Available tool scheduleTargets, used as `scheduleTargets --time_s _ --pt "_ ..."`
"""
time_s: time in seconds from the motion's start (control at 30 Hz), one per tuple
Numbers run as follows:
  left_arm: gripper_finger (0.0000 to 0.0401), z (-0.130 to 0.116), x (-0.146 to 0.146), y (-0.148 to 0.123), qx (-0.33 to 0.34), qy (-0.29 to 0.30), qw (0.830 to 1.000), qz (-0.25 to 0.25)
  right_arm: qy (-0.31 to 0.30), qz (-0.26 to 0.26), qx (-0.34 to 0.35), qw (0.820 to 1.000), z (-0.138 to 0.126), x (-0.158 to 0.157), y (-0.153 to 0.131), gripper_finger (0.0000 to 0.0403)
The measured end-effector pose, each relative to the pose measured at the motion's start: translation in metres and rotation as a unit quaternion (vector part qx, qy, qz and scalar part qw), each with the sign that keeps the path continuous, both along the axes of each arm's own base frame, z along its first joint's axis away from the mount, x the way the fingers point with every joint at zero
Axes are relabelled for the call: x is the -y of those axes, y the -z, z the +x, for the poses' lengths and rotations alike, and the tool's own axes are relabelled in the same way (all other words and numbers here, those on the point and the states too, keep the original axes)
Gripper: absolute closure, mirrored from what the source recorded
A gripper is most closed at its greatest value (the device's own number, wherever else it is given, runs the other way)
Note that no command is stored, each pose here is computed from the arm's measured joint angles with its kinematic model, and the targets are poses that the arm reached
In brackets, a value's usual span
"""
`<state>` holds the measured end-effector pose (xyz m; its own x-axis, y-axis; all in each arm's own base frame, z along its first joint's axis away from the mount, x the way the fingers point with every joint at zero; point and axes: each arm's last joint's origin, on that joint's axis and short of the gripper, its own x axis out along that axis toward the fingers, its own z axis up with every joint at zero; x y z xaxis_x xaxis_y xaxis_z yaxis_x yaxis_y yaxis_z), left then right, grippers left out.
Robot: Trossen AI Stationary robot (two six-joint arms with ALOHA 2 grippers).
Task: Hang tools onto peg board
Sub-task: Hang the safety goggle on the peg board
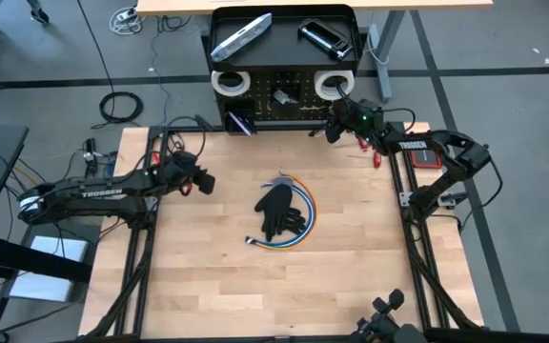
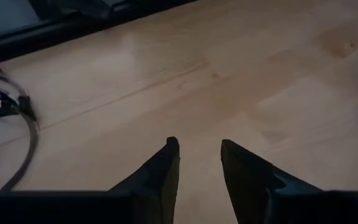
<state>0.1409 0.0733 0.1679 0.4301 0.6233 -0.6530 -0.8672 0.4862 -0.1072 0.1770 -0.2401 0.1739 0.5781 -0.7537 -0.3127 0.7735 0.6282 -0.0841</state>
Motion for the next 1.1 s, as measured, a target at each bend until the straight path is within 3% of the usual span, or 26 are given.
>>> scheduleTargets --time_s 0.37,0.53,0.7,0.87,1.1 --pt "0.0274 -0.007 0.0 0.004 -0.029 -0.018 0.999 -0.037 -0.028 0.055 0.013 0.998 -0.002 -0.017 0.001 0.0261" --pt "0.0274 -0.014 -0.021 -0.009 -0.039 -0.078 0.995 -0.046 -0.031 0.051 0.049 0.997 -0.011 -0.042 -0.009 0.0261" --pt "0.0274 -0.027 -0.046 0.004 -0.068 -0.139 0.983 -0.098 -0.065 0.05 0.097 0.992 -0.017 -0.08 -0.018 0.026" --pt "0.0274 -0.031 -0.072 0.014 -0.087 -0.153 0.976 -0.129 -0.108 0.058 0.139 0.983 -0.016 -0.116 -0.024 0.0262" --pt "0.0274 -0.019 -0.101 -0.027 -0.137 -0.148 0.971 -0.129 -0.118 0.076 0.134 0.981 -0.013 -0.148 -0.028 0.0262"
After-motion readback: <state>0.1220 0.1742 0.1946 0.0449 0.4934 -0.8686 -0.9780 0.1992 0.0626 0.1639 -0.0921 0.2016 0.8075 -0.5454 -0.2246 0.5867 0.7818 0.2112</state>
